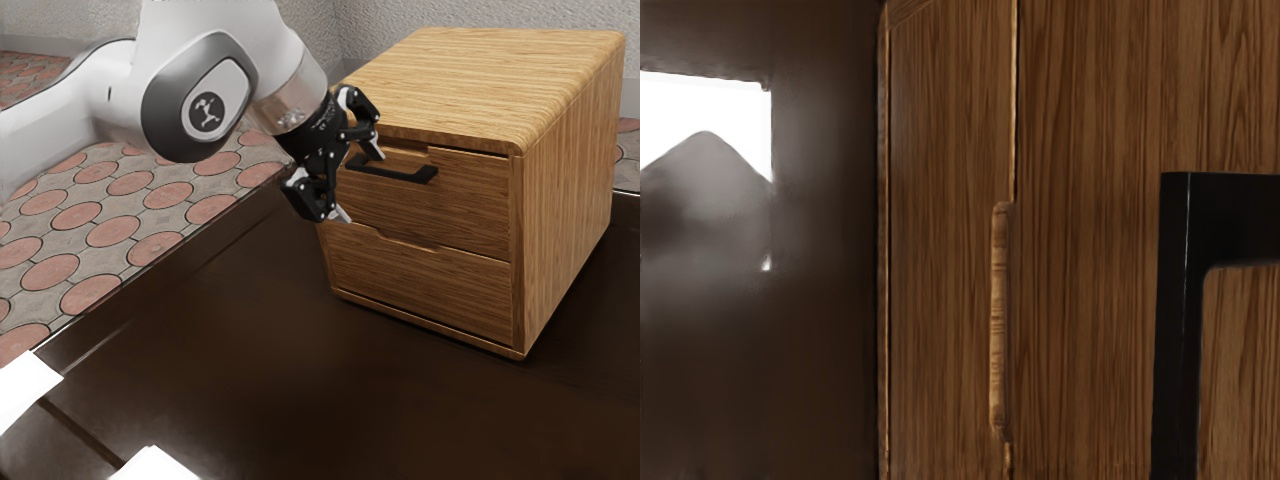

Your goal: Pull the drawer handle with one arm to open the drawer

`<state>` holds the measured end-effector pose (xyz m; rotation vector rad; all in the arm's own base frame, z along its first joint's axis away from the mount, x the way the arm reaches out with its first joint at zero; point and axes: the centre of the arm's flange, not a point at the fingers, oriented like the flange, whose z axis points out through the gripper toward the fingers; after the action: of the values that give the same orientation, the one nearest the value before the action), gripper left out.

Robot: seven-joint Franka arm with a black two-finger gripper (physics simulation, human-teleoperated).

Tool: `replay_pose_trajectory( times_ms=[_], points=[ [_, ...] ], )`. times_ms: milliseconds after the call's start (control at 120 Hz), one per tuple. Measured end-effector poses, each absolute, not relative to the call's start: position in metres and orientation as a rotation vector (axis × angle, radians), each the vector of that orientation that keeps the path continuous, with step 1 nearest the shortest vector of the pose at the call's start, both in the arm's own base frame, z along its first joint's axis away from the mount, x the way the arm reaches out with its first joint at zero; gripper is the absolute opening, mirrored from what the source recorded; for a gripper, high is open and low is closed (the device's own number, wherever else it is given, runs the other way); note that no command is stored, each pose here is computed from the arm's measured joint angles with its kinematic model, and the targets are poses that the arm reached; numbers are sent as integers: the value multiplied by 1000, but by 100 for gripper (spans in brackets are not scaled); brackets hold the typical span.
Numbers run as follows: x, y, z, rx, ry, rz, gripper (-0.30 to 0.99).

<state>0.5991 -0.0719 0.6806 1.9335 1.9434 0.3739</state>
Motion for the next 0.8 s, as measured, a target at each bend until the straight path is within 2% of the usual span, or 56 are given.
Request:
replay_pose_trajectory(
  times_ms=[200,417,800],
  points=[
    [600,-116,674,1999,1879,351,69],
    [610,-86,670,1954,1938,364,69],
    [620,-83,663,1950,1953,359,69]
  ],
)
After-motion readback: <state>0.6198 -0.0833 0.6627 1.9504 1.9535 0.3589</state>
